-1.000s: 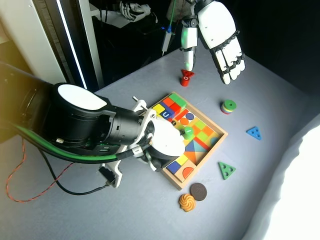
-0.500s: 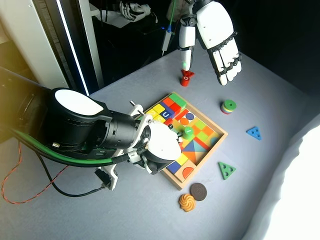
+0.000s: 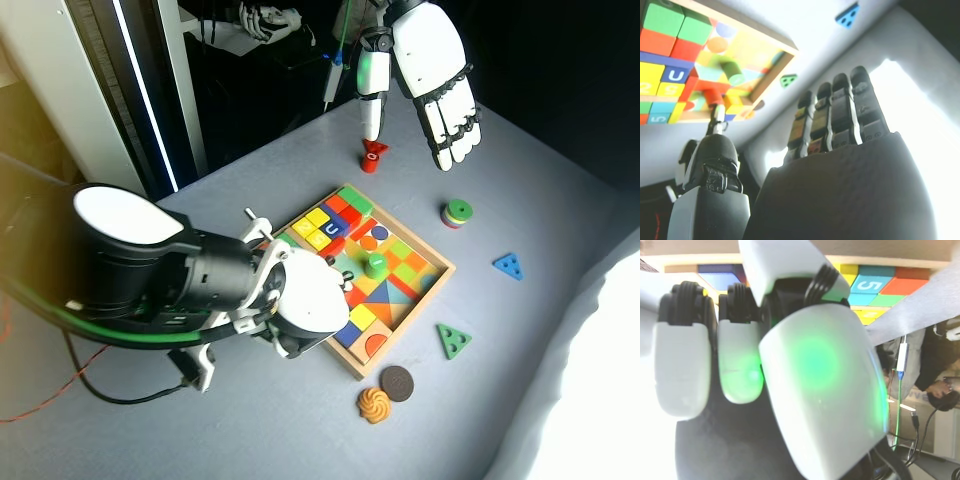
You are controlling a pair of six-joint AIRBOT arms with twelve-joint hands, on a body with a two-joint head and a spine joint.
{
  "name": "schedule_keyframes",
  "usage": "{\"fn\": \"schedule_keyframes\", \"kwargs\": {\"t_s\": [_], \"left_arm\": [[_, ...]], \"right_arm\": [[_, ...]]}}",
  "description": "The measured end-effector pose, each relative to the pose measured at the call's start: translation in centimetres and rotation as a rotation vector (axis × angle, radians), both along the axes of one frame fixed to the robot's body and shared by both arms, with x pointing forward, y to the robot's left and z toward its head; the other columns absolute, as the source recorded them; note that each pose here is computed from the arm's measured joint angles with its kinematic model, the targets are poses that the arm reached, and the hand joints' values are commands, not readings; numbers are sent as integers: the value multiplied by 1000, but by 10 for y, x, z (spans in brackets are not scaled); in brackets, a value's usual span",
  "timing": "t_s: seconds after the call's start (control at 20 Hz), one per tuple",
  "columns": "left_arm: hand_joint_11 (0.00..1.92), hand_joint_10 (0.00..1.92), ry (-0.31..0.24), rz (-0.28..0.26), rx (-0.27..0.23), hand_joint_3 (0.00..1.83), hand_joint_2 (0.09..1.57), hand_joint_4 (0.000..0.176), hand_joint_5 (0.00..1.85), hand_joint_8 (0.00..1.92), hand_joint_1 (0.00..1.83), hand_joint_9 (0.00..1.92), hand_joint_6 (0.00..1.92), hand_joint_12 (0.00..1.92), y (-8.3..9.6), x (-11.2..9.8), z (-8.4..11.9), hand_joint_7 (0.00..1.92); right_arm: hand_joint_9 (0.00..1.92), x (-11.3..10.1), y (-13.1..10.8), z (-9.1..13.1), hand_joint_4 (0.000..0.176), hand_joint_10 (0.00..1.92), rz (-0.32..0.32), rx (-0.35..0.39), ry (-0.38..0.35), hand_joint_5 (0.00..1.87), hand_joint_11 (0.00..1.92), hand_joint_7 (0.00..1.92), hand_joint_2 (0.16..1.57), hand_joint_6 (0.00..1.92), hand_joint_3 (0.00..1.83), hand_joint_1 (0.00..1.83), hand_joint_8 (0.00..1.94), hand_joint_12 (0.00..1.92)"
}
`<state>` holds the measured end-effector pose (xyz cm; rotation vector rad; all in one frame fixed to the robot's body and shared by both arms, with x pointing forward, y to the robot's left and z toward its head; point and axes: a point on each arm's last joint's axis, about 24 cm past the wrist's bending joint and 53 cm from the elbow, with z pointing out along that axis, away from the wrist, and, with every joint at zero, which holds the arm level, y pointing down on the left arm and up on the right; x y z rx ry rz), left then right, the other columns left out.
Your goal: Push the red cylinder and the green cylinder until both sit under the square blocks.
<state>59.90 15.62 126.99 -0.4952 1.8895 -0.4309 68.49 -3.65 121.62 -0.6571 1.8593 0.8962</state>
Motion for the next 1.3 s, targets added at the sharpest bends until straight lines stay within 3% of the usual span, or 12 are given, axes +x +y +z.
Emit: {"fn": "schedule_keyframes", "kwargs": {"t_s": [0.45,0.75,1.05,1.3], "left_arm": [[0,0,21,-7,-8,0,1254,0,0,0,0,0,0,0,-2,-2,-4,0],[0,0,23,-5,-12,0,1261,0,0,0,0,0,0,0,-2,-2,-3,0],[0,0,22,-6,-12,1,1267,0,0,0,0,0,0,0,-2,-2,-3,0],[0,0,23,-5,-12,0,1254,0,0,0,0,0,0,0,-2,-2,-3,0]], "right_arm": [[1824,-26,-19,-8,0,1921,31,-39,21,208,1866,1661,951,5,625,1812,1941,1921],[1823,-28,-29,-13,0,1921,20,-50,48,184,1842,1665,951,2,647,1743,1941,1921],[1832,-31,-35,-17,0,1921,27,-71,55,202,1867,1681,952,1,633,1792,1941,1921],[1826,-28,-28,5,0,1921,36,-53,4,207,1846,1679,943,8,658,1779,1941,1921]]}}
